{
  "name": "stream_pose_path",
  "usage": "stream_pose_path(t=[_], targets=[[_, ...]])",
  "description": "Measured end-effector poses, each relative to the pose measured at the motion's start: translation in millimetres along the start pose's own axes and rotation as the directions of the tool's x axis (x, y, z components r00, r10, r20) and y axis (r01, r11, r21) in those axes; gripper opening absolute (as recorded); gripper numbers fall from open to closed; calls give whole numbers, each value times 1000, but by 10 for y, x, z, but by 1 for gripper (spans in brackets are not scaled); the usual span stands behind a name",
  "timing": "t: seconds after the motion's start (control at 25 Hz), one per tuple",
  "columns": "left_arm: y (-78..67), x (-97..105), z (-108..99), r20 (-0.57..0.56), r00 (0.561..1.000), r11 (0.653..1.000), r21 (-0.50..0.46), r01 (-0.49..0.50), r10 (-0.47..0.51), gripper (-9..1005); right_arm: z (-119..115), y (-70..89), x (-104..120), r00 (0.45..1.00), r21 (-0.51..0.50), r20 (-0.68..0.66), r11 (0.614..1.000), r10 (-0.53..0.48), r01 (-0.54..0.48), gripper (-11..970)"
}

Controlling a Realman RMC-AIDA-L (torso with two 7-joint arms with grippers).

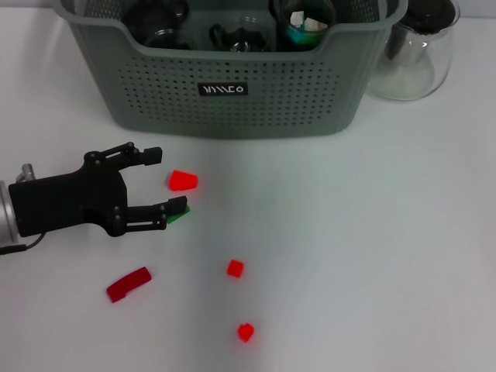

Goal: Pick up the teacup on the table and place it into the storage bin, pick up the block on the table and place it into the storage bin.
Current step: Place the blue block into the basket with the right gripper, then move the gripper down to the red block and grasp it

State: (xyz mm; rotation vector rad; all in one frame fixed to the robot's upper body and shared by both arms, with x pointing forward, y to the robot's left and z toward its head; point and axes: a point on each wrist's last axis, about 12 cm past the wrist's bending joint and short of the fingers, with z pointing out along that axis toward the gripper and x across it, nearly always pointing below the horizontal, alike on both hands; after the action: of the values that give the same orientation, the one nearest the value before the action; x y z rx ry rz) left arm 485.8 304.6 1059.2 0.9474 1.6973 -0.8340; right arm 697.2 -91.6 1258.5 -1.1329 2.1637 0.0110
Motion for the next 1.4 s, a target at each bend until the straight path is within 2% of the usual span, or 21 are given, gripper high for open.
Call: stream_pose_path(t=[0.28,0.8,0.88,1.0,1.2,1.32,1.4], targets=[[4,7,5,-2,1000,1000,-4,3,-3,887,284,90,132,997,67,-45,996,-55,58,517],[-11,25,-7,-2,1000,1000,-7,9,-9,888,270,91,106,996,103,-47,992,-69,74,547],[-20,28,-11,0,1000,1000,-5,11,-11,888,246,94,79,997,104,-41,992,-73,77,644],[-28,31,-15,1,1000,1000,-3,12,-12,888,144,95,-2,997,103,-10,992,-73,73,789],[-42,23,-19,7,1000,1000,8,11,-11,887,-294,132,-223,988,34,146,998,-53,48,885],[-51,22,-32,9,1000,1000,14,11,-11,887,-628,172,-260,968,-44,248,997,-45,58,884],[-60,26,-43,11,1000,1000,18,12,-12,887,-824,187,-183,953,-134,301,988,-27,70,884]])
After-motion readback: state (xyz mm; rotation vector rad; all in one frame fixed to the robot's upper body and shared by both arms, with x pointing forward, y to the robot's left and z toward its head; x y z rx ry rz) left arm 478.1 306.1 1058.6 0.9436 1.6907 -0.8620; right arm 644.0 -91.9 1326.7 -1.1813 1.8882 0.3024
